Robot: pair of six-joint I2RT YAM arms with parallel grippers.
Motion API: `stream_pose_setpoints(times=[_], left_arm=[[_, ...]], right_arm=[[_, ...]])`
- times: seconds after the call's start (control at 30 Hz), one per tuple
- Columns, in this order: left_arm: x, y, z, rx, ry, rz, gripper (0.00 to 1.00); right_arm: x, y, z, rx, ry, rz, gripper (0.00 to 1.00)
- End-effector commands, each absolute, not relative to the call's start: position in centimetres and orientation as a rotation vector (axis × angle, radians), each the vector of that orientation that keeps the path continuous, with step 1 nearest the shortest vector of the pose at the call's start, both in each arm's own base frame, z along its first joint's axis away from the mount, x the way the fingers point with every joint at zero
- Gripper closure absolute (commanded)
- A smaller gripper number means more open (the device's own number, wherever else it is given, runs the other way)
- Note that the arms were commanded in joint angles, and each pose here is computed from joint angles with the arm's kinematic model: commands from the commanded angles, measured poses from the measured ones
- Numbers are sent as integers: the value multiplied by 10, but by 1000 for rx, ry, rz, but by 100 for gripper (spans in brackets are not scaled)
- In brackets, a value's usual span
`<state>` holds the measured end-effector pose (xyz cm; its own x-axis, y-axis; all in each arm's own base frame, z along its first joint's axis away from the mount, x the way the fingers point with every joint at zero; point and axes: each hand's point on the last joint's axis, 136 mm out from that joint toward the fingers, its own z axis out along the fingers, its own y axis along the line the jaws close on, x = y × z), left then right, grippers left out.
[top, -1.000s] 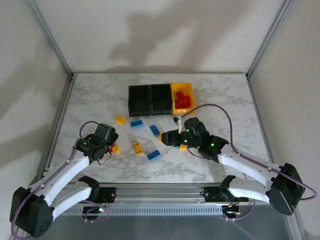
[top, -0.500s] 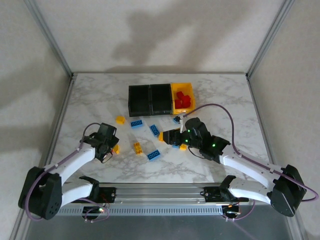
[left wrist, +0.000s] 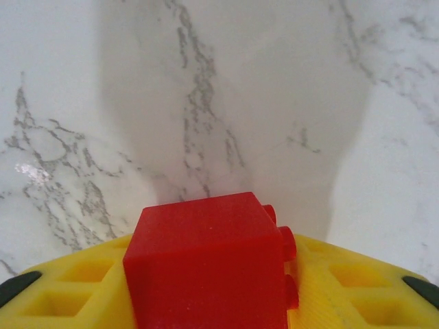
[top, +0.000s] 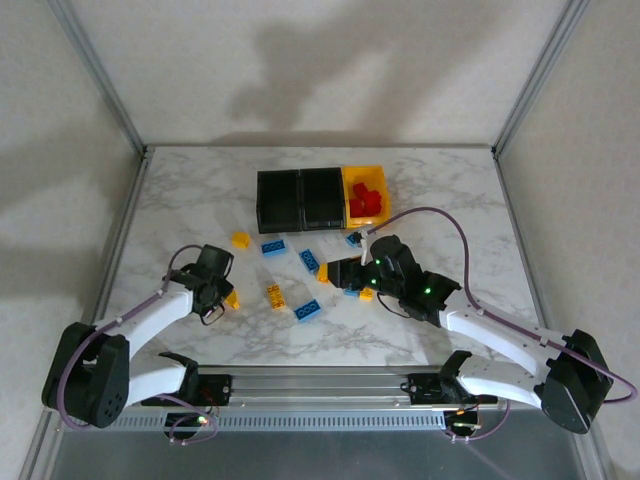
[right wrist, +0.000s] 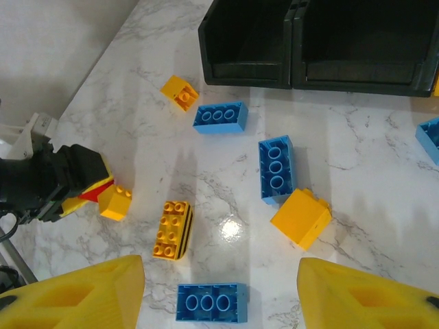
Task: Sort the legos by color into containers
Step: Pick up the lego from the middle-left of the table, then place the lego in the container.
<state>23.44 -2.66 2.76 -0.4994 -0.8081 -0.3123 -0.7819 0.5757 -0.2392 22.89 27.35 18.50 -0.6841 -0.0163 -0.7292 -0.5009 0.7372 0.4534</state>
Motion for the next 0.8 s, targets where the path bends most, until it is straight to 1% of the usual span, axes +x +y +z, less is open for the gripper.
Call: stream_pose_setpoints(times=[0.0,0.2,0.4,0.53,0.77], left_arm=[[251,-29,50,-1247,2370,-154,54],[275,-44,85,-1175,2328,-281,56],[307,-82,117,-1049,2325,-355,55],[332,-123,132,-930,2345,-374,54],[376,-209,139,-765,2398,-443,55]], right_arm=[[230,272,185,-374,2207,823,40],[239,261,186,-312,2217,805,39],[252,236,190,-204,2218,751,39],[261,210,179,-95,2278,648,39],[262,167,168,75,2310,540,39]])
